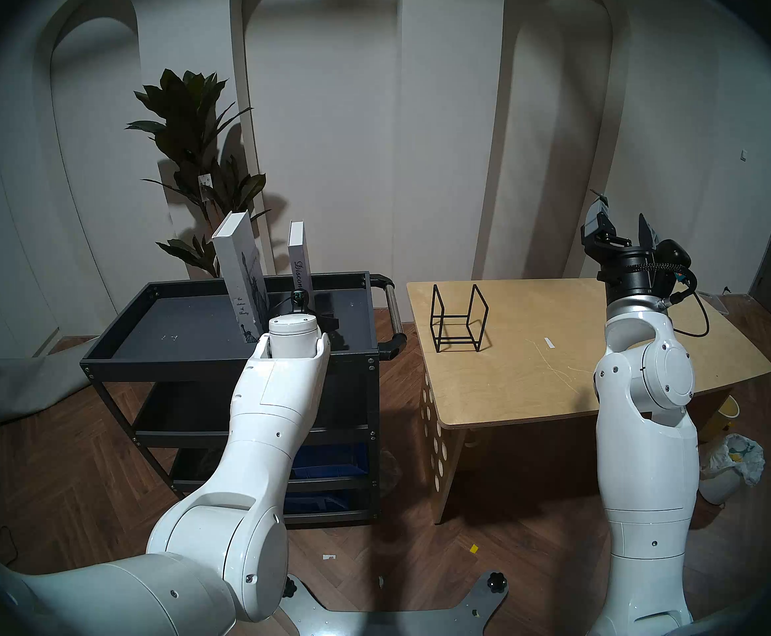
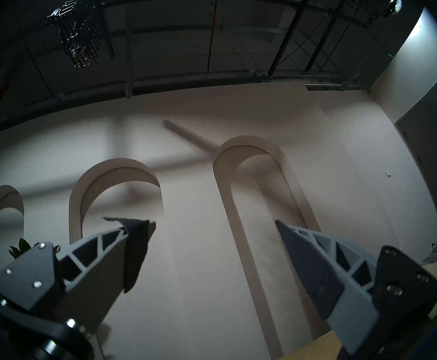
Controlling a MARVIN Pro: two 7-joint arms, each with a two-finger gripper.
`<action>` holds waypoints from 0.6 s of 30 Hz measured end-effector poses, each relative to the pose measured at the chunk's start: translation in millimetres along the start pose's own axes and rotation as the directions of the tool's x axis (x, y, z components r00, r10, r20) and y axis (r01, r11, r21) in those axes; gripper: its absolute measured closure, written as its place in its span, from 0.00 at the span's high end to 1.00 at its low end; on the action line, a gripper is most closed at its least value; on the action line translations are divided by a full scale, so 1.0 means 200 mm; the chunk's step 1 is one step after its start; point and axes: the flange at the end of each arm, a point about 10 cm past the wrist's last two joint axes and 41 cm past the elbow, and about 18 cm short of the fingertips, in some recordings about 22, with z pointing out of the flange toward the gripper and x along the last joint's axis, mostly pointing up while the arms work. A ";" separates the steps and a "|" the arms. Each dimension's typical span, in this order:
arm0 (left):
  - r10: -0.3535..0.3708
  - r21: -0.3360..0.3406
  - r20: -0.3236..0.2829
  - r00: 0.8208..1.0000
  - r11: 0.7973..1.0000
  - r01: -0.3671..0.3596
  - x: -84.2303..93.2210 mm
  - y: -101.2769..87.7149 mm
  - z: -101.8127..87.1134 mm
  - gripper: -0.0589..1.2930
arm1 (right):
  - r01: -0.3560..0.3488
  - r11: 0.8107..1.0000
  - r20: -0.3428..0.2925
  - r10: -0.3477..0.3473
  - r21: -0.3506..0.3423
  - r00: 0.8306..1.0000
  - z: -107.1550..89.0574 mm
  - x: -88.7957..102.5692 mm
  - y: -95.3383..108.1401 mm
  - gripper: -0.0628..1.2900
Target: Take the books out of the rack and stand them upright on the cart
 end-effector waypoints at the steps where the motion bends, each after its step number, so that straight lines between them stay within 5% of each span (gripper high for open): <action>1: 0.000 0.000 -0.001 1.000 1.000 0.000 0.00 0.00 0.00 0.81 | -0.001 1.000 0.000 0.001 0.000 1.000 0.00 0.00 0.00 0.95; 7: -0.001 0.002 -0.012 1.000 1.000 0.001 0.01 0.00 -0.01 0.93 | -0.003 1.000 0.002 0.003 -0.001 1.000 0.00 -0.01 0.01 0.95; 18: 0.042 0.054 -0.094 0.995 0.998 -0.037 0.05 0.01 -0.10 0.94 | -0.006 1.000 0.006 0.006 -0.001 1.000 0.01 -0.02 0.01 0.95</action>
